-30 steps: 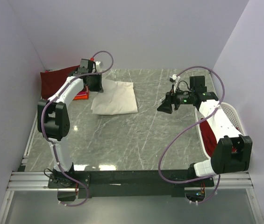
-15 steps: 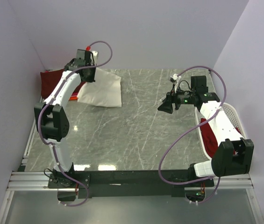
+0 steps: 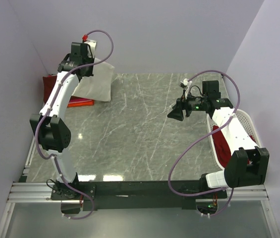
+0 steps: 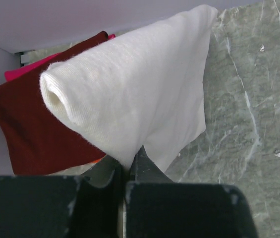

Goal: Fold and stack the t-shirts
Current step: Neatly place the folded tshirt to the corner

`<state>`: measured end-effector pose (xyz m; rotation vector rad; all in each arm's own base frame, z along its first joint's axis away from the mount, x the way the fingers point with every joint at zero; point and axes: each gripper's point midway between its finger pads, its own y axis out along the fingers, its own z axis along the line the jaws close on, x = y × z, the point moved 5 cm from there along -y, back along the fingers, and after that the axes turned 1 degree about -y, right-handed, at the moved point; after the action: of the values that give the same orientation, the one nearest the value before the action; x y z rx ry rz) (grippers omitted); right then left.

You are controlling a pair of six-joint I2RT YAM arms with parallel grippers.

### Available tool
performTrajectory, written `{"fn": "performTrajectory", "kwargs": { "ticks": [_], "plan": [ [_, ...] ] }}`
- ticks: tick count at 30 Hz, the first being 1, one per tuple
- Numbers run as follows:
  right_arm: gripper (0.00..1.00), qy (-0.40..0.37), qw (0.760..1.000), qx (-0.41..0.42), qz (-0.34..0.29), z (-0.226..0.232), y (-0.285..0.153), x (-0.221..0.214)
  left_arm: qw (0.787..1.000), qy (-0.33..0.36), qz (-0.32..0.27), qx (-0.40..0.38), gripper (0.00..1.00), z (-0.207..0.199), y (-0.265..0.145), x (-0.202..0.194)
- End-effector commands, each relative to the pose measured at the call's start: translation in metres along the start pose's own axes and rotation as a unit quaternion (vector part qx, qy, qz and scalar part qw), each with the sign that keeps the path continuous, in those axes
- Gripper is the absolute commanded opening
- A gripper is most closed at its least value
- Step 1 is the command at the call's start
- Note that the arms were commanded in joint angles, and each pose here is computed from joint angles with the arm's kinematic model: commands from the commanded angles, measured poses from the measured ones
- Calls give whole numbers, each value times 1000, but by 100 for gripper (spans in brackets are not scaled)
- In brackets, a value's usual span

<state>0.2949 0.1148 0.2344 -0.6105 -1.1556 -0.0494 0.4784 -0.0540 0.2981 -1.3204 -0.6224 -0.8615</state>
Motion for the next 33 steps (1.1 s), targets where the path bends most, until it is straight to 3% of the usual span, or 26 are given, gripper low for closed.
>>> {"fn": "performTrajectory", "kwargs": {
  "ticks": [1,23,33],
  "plan": [
    [72,-14,1000,-3,-8,4,-5,3,993,-13,-111,27,0,21,-50,58],
    [72,-12,1000,-6,-3,2,-5,1,979,-69,-182,57,0,69,-118,83],
    [72,-12,1000,-6,-2,1,-6,1,981,-95,-159,52,0,93,-85,72]
  ]
}}
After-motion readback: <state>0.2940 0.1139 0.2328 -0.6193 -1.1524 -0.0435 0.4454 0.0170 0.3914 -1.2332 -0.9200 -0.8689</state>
